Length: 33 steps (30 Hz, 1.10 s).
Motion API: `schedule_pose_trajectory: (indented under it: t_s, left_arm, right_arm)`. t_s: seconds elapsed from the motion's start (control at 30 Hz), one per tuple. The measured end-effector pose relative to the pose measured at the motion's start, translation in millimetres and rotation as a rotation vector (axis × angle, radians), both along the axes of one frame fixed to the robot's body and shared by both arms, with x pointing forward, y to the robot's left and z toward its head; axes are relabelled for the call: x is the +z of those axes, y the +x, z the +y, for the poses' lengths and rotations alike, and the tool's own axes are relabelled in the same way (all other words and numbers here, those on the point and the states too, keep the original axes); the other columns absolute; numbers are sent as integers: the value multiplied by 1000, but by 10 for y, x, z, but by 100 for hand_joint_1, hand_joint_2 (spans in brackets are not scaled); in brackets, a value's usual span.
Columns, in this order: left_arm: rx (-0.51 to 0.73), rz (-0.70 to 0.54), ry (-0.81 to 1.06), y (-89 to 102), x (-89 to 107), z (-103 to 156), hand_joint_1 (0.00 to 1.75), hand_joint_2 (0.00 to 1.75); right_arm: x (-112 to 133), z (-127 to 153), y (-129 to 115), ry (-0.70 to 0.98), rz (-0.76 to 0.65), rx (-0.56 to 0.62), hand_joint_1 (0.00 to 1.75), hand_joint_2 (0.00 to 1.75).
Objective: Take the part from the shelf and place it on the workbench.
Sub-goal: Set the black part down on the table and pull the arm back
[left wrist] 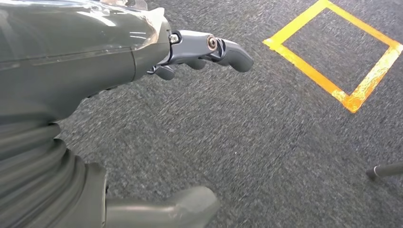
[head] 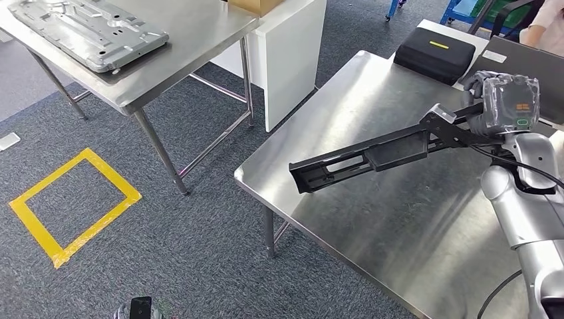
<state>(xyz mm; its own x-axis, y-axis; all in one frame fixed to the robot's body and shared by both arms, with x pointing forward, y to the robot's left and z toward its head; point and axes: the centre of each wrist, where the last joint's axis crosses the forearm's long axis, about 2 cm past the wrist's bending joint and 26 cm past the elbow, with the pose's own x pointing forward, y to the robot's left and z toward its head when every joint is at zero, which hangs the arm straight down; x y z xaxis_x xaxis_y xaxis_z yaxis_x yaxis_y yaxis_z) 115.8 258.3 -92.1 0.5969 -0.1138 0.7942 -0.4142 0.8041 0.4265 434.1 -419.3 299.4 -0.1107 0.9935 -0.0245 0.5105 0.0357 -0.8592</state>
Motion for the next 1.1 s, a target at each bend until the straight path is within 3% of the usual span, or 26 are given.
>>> schedule_pose_trajectory:
  t_s: [0.63,1.1]
  left_arm:
    - [-29,-21,29,21,15,-13,0,175]
    - [-116,-80,101,68,59,11,0,175]
  right_arm:
    - [128,40,71,-4,12,37,152,175]
    - [108,176,209,16,101,93,152,175]
